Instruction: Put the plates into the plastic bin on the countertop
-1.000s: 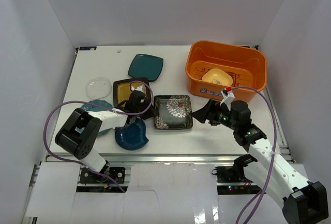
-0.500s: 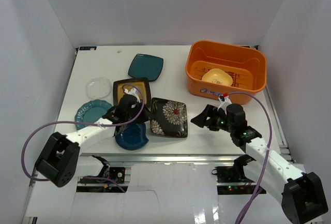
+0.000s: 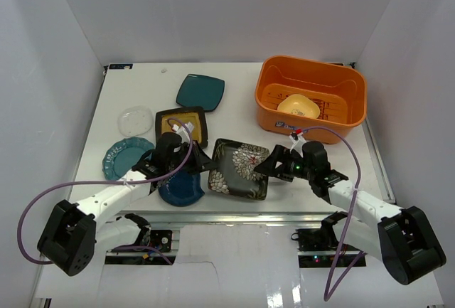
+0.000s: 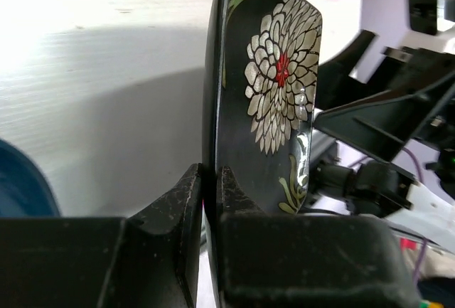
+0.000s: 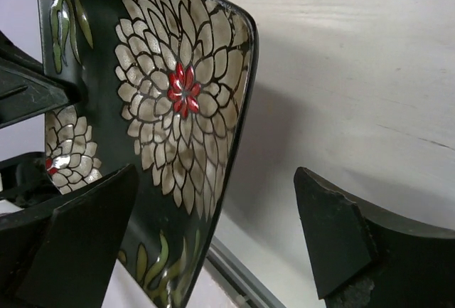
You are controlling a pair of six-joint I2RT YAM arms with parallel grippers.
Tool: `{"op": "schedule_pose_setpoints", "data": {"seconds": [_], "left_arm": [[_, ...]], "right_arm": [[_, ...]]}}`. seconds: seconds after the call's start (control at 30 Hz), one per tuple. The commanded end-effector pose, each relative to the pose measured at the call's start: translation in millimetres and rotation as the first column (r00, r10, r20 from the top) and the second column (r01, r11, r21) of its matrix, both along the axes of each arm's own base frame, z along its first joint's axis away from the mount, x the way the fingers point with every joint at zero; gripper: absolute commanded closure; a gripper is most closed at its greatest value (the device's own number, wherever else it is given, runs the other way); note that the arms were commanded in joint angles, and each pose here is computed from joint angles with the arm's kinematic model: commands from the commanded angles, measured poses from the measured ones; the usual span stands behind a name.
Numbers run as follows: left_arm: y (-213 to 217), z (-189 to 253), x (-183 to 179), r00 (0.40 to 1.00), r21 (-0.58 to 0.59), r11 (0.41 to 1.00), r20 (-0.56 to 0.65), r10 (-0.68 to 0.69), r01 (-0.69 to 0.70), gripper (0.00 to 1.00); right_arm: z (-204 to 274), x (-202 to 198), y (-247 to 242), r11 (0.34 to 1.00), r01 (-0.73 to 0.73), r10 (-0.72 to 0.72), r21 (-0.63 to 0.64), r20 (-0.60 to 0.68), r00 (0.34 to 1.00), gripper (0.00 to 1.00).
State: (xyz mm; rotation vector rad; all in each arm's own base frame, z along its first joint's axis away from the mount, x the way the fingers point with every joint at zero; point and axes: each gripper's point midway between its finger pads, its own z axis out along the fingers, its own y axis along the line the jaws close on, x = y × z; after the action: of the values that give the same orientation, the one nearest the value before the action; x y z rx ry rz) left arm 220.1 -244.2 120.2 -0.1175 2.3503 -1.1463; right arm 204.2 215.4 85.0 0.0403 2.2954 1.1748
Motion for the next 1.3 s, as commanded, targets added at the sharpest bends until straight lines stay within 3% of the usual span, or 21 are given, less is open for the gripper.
{"op": "schedule_pose_setpoints", "data": {"seconds": [0.0,0.03,0.1,0.13,0.17,0.23,0.27,0.3,0.37,0.4,0.5,0.6,0.63,0.73,0.83,1.0,1.13,1.27], "left_arm": [[-26.7,78.6,-4.5,0.984,-0.23,0.965,0.156,-0.089,0.124,1.0],[-27.8,82.3,-4.3,0.982,-0.235,0.963,0.165,-0.094,0.132,1.0],[-30.7,91.0,-7.1,0.977,-0.251,0.955,0.177,-0.115,0.158,1.0],[-31.7,95.0,-7.6,0.975,-0.26,0.951,0.186,-0.12,0.166,1.0],[-31.5,96.7,-8.1,0.974,-0.26,0.95,0.191,-0.123,0.171,1.0],[-30.7,99.7,-6.7,0.97,-0.236,0.956,0.207,-0.127,0.175,0.99],[-29.5,102.2,-4.9,0.968,-0.224,0.959,0.217,-0.123,0.172,0.94],[-28.4,103.6,-3.1,0.966,-0.208,0.963,0.228,-0.121,0.17,0.77],[-21.9,108.6,5.1,0.961,-0.131,0.981,0.257,-0.104,0.142,0.58],[-17.4,104.9,5.7,0.965,-0.09,0.988,0.24,-0.102,0.126,0.39],[-7.0,126.7,17.6,0.944,-0.005,0.996,0.318,-0.081,0.087,0.17],[5.7,148.4,22.4,0.918,0.052,0.998,0.392,-0.06,0.043,0.07],[10.0,152.1,24.0,0.911,0.065,0.998,0.409,-0.047,0.022,0.05],[22.0,159.5,17.9,0.89,0.094,0.996,0.454,-0.044,0.001,0.02],[26.7,149.6,7.2,0.882,0.125,0.992,0.464,-0.086,0.031,0.02],[29.7,122.9,-11.7,0.874,0.161,0.982,0.456,-0.166,0.103,0.02],[33.3,112.9,-17.1,0.86,0.209,0.971,0.47,-0.2,0.112,0.02],[33.6,109.2,-21.0,0.849,0.247,0.964,0.484,-0.211,0.099,0.02]], "right_arm": [[14.1,-2.8,14.5,0.996,-0.061,0.058,0.066,0.038,0.998,0.02],[16.4,-3.3,16.2,0.995,-0.065,0.062,0.081,0.044,0.997,0.0],[23.2,-3.3,20.0,0.991,-0.066,0.06,0.119,0.053,0.997,0.14],[25.7,-3.3,21.0,0.989,-0.068,0.061,0.129,0.056,0.997,0.27],[30.0,-3.0,21.2,0.988,-0.064,0.056,0.139,0.061,0.997,0.56],[40.7,2.2,20.6,0.988,-0.039,0.027,0.151,0.078,0.997,0.81],[52.3,4.3,19.3,0.986,-0.029,0.011,0.162,0.109,0.994,0.92],[63.5,11.1,17.6,0.988,-0.003,-0.017,0.151,0.127,0.992,0.92],[93.2,18.4,15.5,0.987,0.013,-0.046,0.163,0.196,0.979,0.92],[120.5,28.5,13.9,0.986,0.032,-0.074,0.163,0.254,0.964,0.92],[197.9,50.2,6.6,0.981,0.076,-0.144,0.18,0.4,0.905,0.92],[248.3,78.0,-9.0,0.973,0.139,-0.213,0.186,0.472,0.856,0.92],[283.9,92.8,-19.8,0.963,0.167,-0.255,0.21,0.519,0.816,0.92],[328.1,130.7,-57.4,0.935,0.287,-0.355,0.21,0.571,0.74,0.92],[336.6,170.6,-103.2,0.894,0.426,-0.424,0.141,0.575,0.7,0.92],[295.7,223.5,-161.4,0.861,0.508,-0.449,0.024,0.504,0.738,0.92],[256.8,238.5,-177.2,0.897,0.442,-0.397,-0.017,0.412,0.82,0.92],[219.2,252.1,-190.2,0.901,0.426,-0.374,-0.084,0.345,0.861,0.92]]}}
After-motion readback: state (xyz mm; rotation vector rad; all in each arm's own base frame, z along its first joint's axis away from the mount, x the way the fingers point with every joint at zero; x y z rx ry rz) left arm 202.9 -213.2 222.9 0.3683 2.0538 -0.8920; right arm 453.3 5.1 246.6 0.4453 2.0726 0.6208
